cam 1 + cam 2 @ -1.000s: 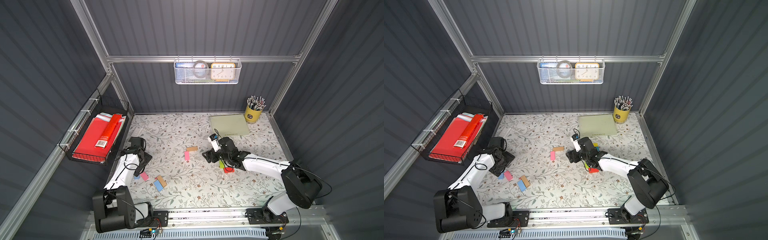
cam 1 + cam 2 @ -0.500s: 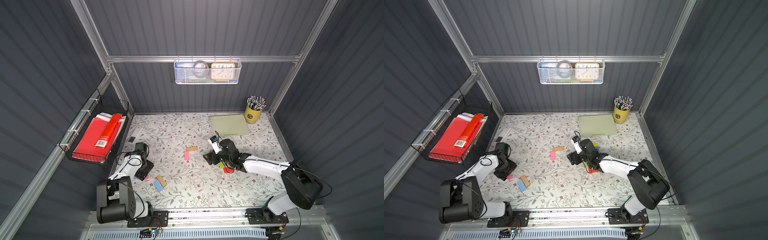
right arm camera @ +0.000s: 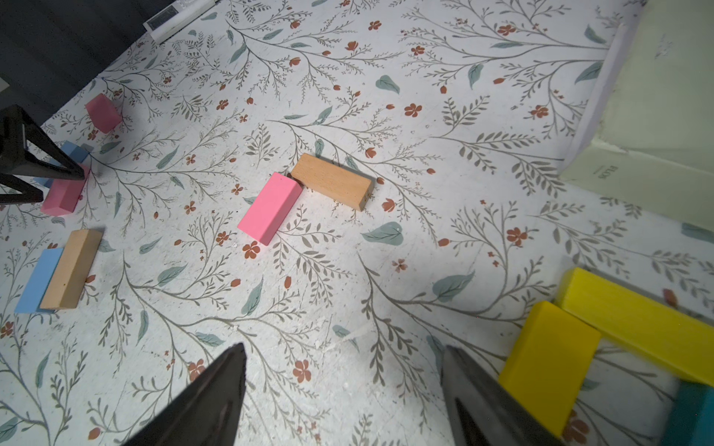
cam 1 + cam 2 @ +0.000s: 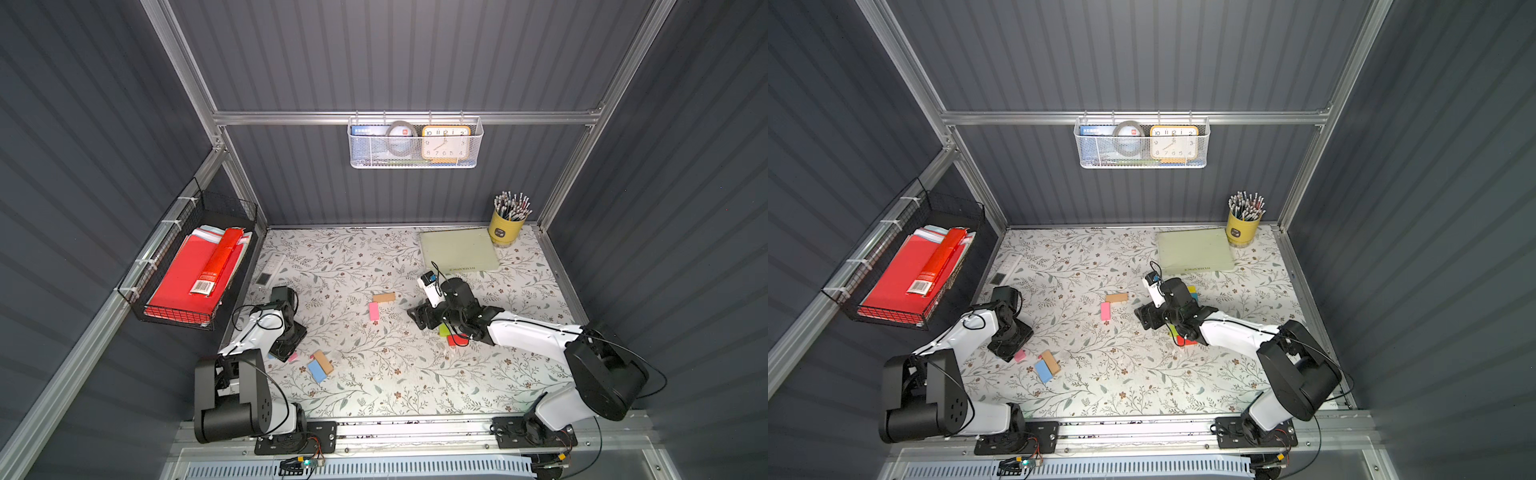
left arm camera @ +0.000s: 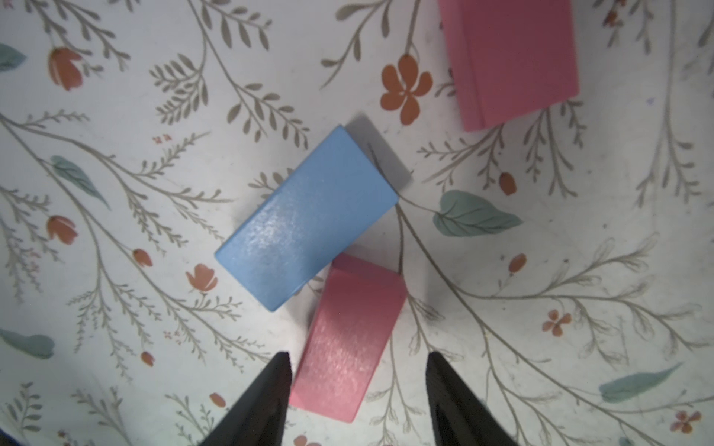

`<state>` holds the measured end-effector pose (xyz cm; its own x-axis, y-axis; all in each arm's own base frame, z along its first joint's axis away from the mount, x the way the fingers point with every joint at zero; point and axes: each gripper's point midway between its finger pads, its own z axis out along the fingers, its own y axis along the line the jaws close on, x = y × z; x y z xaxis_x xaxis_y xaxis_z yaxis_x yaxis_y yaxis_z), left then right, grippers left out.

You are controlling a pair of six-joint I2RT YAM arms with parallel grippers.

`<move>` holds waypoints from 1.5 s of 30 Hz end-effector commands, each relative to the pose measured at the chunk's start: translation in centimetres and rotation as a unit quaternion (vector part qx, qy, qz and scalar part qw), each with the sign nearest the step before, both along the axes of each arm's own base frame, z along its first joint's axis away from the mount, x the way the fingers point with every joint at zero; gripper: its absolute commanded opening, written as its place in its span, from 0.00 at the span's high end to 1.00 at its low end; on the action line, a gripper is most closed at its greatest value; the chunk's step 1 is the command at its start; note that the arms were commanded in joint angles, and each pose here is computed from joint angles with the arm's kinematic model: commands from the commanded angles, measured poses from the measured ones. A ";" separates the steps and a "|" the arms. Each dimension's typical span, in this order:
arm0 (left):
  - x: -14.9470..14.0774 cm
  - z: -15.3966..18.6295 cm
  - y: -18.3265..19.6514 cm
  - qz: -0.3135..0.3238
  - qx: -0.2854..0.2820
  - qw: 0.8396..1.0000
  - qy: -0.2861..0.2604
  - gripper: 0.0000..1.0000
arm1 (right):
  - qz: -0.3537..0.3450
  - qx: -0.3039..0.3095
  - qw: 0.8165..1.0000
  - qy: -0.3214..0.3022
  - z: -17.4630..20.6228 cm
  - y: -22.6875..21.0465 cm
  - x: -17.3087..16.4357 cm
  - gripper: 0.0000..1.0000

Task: Assemble the number 8 with building blocks
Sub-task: Pick up the building block from the center of the board.

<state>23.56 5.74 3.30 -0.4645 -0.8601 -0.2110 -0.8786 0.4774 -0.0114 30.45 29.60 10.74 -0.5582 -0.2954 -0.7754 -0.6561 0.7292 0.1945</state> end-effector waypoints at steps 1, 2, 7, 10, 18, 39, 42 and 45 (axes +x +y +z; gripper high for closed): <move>-0.8 -0.4 0.2 0.010 0.003 1.000 0.018 0.41 | -0.001 0.003 1.000 -0.009 0.4 -0.3 0.1 0.17; -0.7 -0.3 0.3 0.009 0.004 1.000 0.017 0.41 | 0.000 0.002 1.000 -0.009 0.4 -0.3 0.1 0.17; -1.3 -0.9 0.0 0.007 -0.004 1.000 0.026 0.43 | -0.001 0.001 1.000 -0.009 0.3 -0.4 0.1 0.17; -1.5 -1.2 -0.1 0.007 -0.005 1.000 0.028 0.44 | -0.001 0.000 1.000 -0.009 0.2 -0.5 0.1 0.17; -2.6 -2.5 -0.1 0.007 -0.004 0.999 0.046 0.61 | -0.002 -0.002 1.000 -0.007 -0.1 -0.6 0.1 0.17; 11.1 7.7 -16.3 -0.247 0.049 0.964 -0.082 0.79 | -0.077 0.002 0.997 -0.010 2.6 -5.3 2.6 0.17; 12.4 8.7 -22.3 -0.298 0.032 0.949 -0.102 0.78 | -0.099 -0.006 0.995 -0.013 3.3 -6.5 2.9 0.16; 12.6 8.6 -27.4 -0.335 0.012 0.935 -0.119 0.78 | -0.125 -0.012 0.992 -0.013 3.7 -7.9 3.1 0.16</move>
